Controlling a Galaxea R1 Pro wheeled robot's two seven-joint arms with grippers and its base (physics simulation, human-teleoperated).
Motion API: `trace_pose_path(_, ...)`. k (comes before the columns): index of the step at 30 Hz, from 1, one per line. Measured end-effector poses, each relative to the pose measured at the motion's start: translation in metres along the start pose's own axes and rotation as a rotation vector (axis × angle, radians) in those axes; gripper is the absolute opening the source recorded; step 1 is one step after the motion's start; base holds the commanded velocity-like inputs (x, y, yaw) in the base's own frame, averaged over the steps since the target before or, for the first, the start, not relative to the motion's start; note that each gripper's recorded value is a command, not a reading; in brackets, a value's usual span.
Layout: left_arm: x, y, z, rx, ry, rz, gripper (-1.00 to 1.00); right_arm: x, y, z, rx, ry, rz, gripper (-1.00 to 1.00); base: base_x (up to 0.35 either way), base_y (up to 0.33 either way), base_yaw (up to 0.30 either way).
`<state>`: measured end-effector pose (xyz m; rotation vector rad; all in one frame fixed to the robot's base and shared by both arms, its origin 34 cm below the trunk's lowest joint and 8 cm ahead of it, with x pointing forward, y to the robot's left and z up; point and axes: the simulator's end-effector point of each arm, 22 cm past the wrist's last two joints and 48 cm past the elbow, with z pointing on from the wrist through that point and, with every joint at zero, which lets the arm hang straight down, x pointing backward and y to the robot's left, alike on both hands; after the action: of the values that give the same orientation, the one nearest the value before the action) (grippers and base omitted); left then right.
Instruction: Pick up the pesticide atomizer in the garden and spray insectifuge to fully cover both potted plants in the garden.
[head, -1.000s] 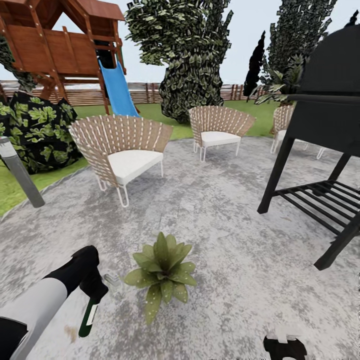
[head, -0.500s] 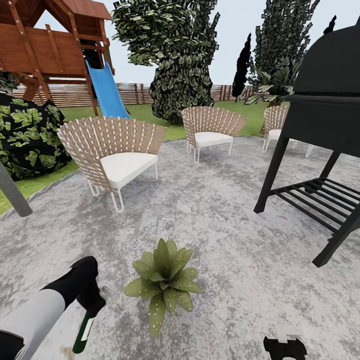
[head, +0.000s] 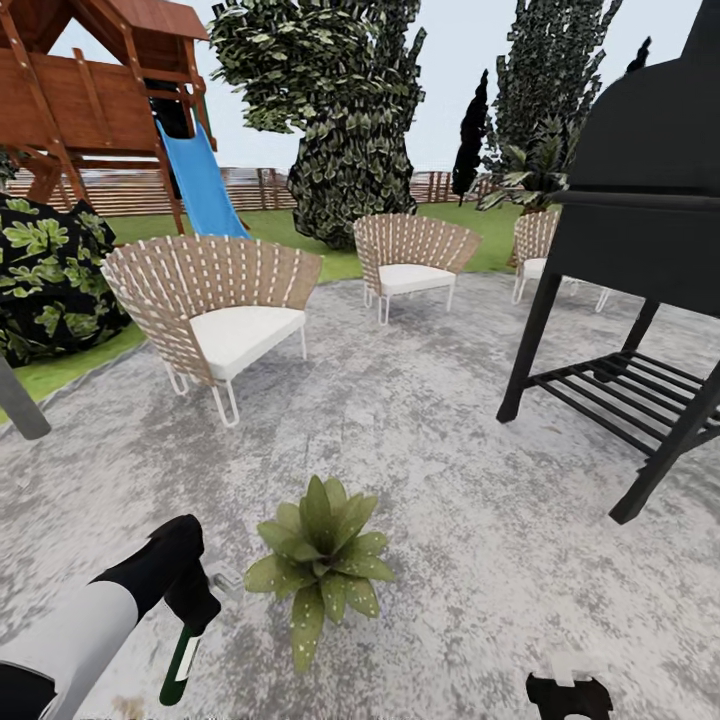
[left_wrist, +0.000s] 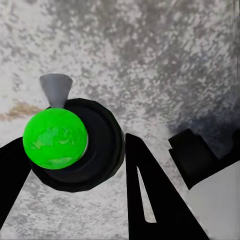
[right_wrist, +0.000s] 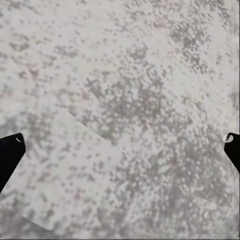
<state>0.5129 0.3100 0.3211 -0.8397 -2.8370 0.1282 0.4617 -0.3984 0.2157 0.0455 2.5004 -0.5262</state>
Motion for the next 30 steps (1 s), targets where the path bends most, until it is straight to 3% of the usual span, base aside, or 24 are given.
trace_pose_path(9, -0.018, 0.004, -0.018, -0.019, -0.062, 0.004, -1.00, -0.002, 0.000, -0.001, -0.001, -0.004, 0.003, 1.00, -0.225, 0.197, -0.260)
trace_pose_path(13, -0.018, 0.004, -0.018, -0.018, -0.063, 0.003, -1.00, -0.001, -0.001, -0.001, 0.001, -0.002, 0.008, 1.00, -0.011, 0.300, -0.268)
trace_pose_path(19, -0.018, 0.003, -0.014, -0.014, -0.058, 0.004, -1.00, 0.007, -0.004, 0.000, 0.020, 0.029, 0.114, 1.00, 0.000, 0.304, -0.186)
trace_pose_path(30, -0.016, 0.004, -0.010, -0.017, -0.045, 0.010, -1.00, 0.010, -0.004, 0.001, 0.022, 0.036, 0.116, 1.00, 0.000, 0.078, -0.148)
